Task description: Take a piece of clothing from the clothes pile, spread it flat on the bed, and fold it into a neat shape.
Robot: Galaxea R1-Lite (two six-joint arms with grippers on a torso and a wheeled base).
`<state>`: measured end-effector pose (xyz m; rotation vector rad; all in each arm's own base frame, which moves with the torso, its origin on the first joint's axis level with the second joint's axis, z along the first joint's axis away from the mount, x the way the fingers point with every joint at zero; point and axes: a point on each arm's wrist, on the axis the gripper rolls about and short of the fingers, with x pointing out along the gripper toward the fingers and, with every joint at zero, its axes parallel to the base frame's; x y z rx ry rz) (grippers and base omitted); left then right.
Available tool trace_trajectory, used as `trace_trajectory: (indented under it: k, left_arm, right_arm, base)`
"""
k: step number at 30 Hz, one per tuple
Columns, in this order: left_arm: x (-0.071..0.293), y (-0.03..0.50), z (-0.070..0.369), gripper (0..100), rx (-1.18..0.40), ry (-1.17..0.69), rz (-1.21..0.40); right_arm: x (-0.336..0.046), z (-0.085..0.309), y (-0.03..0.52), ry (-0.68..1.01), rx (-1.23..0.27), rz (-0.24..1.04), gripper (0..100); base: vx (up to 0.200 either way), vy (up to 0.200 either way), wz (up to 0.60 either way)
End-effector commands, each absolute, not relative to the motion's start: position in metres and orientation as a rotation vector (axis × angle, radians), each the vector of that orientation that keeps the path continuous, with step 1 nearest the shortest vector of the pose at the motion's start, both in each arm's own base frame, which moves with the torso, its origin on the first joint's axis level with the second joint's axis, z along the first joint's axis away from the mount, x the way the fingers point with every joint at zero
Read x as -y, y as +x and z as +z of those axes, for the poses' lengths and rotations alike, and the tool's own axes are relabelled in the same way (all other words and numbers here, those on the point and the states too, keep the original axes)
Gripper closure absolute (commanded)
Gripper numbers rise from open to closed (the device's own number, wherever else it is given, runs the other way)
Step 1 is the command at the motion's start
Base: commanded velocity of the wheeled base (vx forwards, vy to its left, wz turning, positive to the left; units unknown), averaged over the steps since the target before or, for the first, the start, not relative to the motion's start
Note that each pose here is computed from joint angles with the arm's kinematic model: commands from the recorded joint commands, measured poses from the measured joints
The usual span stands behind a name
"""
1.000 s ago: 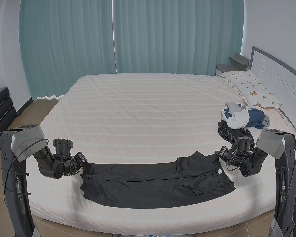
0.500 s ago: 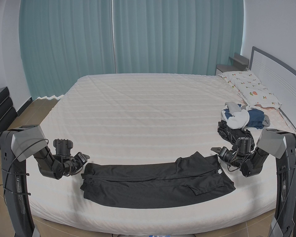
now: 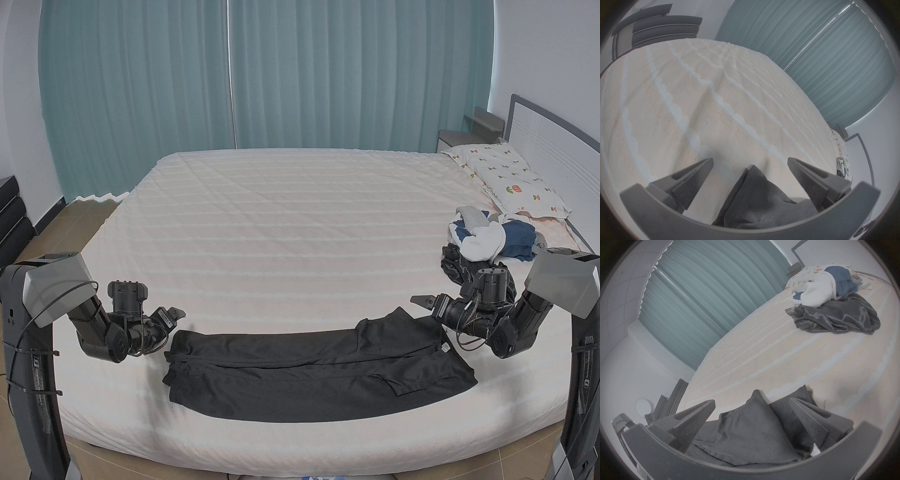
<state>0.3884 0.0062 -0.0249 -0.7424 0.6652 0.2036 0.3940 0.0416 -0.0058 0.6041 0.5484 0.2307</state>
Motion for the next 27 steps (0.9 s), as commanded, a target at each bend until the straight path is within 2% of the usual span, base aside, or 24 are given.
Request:
trace_trajectory:
  k: [1, 12, 13, 27]
  left_arm:
    - [-0.007, 0.388, -0.025, 0, -0.666, -0.743, 0.205]
    - [-0.007, 0.389, -0.025, 0, -0.665, -0.744, 0.203]
    - [-0.007, 0.389, -0.025, 0, -0.665, -0.743, 0.205]
    - [-0.007, 0.388, -0.025, 0, -0.666, -0.743, 0.205]
  right_arm:
    - [-0.056, -0.022, 0.393, 0.559, -0.601, 0.262, 0]
    - [-0.059, -0.045, 0.397, 0.499, -0.664, 0.263, 0]
    - [-0.06, -0.046, 0.397, 0.498, -0.669, 0.263, 100]
    - [-0.047, -0.032, 0.383, 0.505, -0.668, 0.239, 100]
  base:
    - [0.0, 0.0, 0.0]
    - [0.0, 0.0, 0.0]
    - [0.0, 0.0, 0.0]
    - [0.0, 0.0, 0.0]
